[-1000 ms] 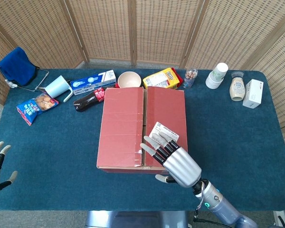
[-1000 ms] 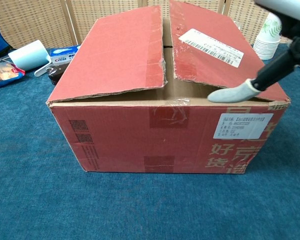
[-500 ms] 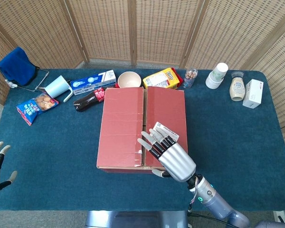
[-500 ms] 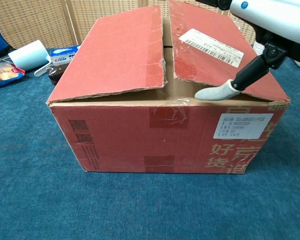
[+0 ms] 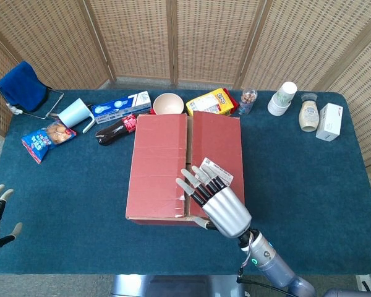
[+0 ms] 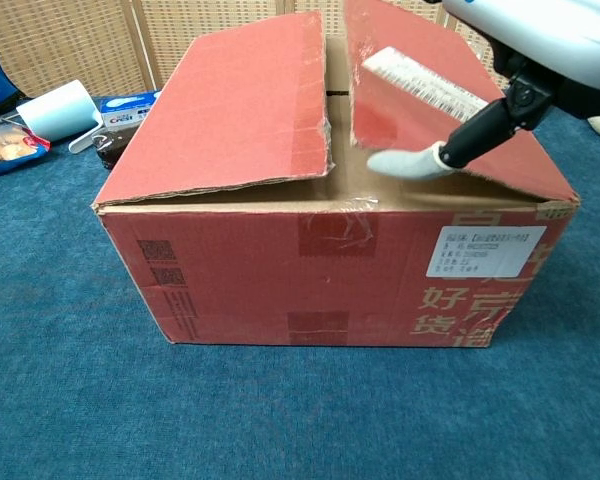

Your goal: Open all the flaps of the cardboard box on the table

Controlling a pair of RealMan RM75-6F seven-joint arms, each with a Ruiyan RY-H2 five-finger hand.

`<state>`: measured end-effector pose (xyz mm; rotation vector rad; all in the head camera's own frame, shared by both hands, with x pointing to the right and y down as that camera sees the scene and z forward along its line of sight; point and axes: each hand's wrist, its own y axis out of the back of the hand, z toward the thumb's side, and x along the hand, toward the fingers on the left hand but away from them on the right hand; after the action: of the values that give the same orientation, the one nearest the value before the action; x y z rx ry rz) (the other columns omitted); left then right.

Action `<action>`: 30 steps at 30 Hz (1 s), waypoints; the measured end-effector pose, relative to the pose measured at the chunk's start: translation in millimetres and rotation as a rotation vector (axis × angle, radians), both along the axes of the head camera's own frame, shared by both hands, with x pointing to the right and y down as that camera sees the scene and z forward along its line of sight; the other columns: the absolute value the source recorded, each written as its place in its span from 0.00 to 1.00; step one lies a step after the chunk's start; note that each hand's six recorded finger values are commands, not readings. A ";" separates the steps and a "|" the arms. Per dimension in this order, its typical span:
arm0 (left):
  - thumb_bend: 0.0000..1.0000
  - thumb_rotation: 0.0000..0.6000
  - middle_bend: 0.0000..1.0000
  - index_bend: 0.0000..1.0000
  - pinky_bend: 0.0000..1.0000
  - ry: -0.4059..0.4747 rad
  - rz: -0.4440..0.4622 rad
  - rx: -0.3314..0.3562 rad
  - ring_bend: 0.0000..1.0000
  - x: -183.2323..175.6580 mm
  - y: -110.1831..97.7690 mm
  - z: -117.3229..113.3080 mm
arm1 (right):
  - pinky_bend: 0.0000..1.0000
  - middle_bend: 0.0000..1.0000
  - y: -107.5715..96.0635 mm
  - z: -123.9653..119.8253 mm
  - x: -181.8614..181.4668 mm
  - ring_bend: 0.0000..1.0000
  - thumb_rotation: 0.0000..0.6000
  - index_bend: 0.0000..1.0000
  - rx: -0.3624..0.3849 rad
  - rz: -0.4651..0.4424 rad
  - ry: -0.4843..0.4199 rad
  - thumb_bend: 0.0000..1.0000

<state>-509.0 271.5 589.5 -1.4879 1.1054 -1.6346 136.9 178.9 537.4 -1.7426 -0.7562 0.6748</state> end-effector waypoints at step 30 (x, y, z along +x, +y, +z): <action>0.19 1.00 0.00 0.12 0.00 0.005 0.018 0.001 0.00 5.0 1.4 -1.2 | 0.14 0.00 -4.6 -29.1 44.8 0.00 1.00 0.00 0.107 0.057 0.069 0.59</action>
<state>-504.0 272.9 588.3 -1.4979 1.0925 -1.6179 181.7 174.3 508.2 -1.5984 -0.7829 0.7166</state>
